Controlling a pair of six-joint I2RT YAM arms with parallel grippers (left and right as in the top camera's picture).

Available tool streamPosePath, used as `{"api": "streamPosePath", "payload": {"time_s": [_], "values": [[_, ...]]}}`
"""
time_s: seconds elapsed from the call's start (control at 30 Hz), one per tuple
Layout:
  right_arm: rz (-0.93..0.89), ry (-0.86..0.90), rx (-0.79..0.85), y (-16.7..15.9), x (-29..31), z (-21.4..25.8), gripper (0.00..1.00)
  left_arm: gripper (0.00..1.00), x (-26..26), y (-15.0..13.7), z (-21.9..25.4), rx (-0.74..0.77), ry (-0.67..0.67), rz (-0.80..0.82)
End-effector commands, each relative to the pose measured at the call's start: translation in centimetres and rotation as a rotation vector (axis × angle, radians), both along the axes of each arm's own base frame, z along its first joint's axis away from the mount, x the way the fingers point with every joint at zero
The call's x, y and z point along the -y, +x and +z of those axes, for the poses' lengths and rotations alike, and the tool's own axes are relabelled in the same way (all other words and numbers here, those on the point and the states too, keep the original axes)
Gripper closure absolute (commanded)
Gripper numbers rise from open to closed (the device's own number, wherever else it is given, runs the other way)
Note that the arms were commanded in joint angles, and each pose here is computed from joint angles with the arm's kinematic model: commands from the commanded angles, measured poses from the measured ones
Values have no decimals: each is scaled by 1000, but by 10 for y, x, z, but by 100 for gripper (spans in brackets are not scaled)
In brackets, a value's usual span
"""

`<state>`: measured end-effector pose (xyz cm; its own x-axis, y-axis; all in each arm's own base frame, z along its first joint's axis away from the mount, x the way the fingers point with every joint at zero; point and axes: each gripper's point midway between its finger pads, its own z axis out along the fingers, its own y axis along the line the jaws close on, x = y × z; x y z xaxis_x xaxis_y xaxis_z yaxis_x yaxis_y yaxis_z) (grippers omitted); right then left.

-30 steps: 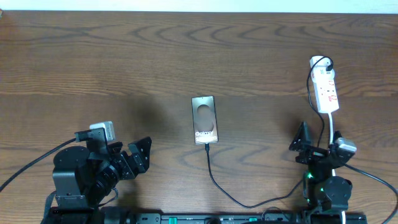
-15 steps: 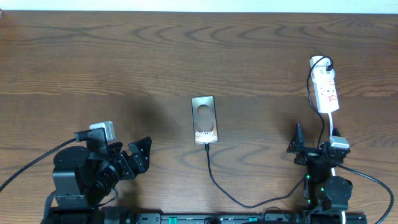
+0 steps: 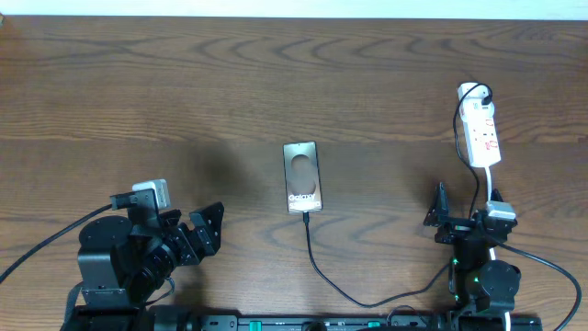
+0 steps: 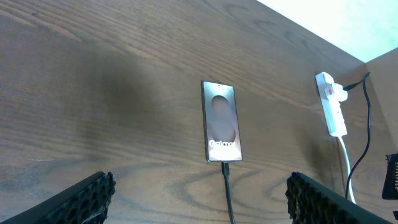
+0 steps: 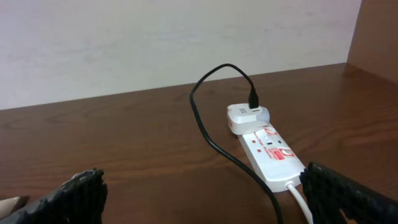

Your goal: Plug charger to phone and switch on socket

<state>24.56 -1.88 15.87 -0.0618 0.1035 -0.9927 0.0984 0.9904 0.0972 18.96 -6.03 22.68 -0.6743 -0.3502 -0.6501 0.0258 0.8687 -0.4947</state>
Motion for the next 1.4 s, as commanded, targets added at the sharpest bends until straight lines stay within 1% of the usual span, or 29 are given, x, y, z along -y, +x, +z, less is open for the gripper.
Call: {"api": "streamPosePath", "payload": {"time_s": [0.0,0.27,0.3,0.33,0.37,0.4,0.5,0.57,0.63,0.73,0.9,1.07,1.2,1.23,1.37], "values": [[2,-12,0,0,0,-1,1,10,-2,0,-1,2,11,4],[2,-12,-1,0,0,-1,1,10,-2,-2,1,14,11,7],[2,-12,0,0,0,-1,1,10,-6,-5,-2,8,34,16],[2,-12,0,0,0,-1,1,10,-15,-10,-8,0,90,42],[2,-12,0,0,0,-1,1,10,-22,-14,-12,-2,120,71],[2,-12,0,0,0,-1,1,10,-24,-16,-15,3,130,80],[2,-12,0,0,0,-1,1,10,-29,-17,-22,86,155,108],[2,-12,-1,0,0,-1,1,10,-34,-12,-23,172,193,120],[2,-12,0,0,0,-1,1,10,-35,-6,-27,268,264,86],[2,-12,-1,0,0,-1,1,10,-35,2,-39,343,323,58],[2,-13,0,0,0,-1,1,10,-35,15,-55,410,349,53],[2,-12,0,0,0,-1,1,10,-34,34,-73,497,414,31],[2,-12,0,0,0,-1,1,10,-34,47,-91,538,416,39],[2,-13,0,0,0,-1,1,10,-35,48,-88,561,429,42],[2,-12,0,0,0,-1,1,10,-48,50,-89,554,478,102]]}}
